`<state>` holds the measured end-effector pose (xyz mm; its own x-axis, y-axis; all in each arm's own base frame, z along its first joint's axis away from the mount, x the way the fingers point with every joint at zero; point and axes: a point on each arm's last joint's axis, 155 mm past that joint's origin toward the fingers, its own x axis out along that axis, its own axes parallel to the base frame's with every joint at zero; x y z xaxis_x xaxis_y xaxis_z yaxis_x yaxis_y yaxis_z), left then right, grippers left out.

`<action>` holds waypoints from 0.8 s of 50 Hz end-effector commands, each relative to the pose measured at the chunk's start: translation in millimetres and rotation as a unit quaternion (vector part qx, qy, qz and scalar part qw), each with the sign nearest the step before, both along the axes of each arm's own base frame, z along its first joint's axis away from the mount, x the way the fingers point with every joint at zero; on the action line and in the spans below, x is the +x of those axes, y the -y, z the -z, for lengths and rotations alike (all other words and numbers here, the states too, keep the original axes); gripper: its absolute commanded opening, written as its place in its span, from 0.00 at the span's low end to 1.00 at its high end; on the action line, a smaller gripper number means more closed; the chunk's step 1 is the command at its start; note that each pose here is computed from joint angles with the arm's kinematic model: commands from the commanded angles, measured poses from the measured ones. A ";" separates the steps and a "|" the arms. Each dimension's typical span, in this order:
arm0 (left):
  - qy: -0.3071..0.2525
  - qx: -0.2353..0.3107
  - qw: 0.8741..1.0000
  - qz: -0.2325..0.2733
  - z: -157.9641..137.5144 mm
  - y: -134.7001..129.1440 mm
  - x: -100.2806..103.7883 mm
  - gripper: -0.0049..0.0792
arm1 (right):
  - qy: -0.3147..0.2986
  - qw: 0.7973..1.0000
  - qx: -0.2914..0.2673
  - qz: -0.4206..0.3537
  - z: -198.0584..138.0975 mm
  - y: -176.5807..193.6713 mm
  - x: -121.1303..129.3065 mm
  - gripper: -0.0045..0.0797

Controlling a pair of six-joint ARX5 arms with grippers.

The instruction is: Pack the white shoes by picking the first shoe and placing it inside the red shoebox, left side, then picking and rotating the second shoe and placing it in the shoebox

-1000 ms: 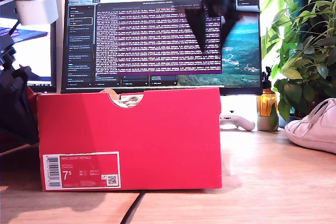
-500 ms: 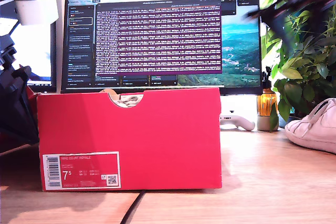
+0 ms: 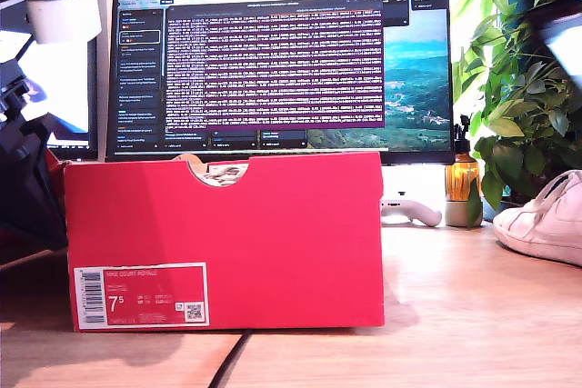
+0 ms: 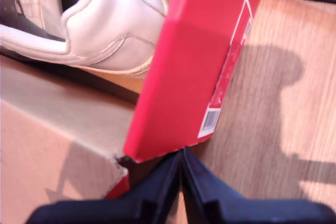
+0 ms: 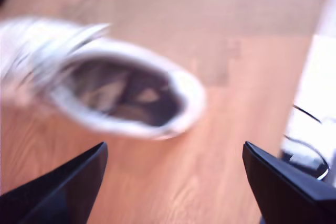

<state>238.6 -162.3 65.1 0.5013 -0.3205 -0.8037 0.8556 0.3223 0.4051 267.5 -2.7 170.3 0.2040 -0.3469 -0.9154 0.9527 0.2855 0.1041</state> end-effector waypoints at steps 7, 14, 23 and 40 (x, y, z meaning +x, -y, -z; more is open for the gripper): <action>0.006 -0.009 1.000 0.000 -4.1 5.1 4.2 0.04 | 0.001 0.997 0.036 0.073 20.7 1.8 -16.7 0.95; 0.006 -0.009 1.000 0.000 -4.1 5.1 4.2 0.04 | 0.015 0.995 0.070 0.075 36.9 -9.5 -7.1 0.94; 0.006 -0.009 1.000 0.000 -4.0 5.0 4.2 0.04 | 0.023 0.992 0.084 0.092 52.1 -7.8 -3.3 0.94; 0.006 -0.009 1.000 0.001 -4.0 5.1 4.1 0.04 | 0.034 0.988 0.094 0.114 79.8 6.7 1.4 0.94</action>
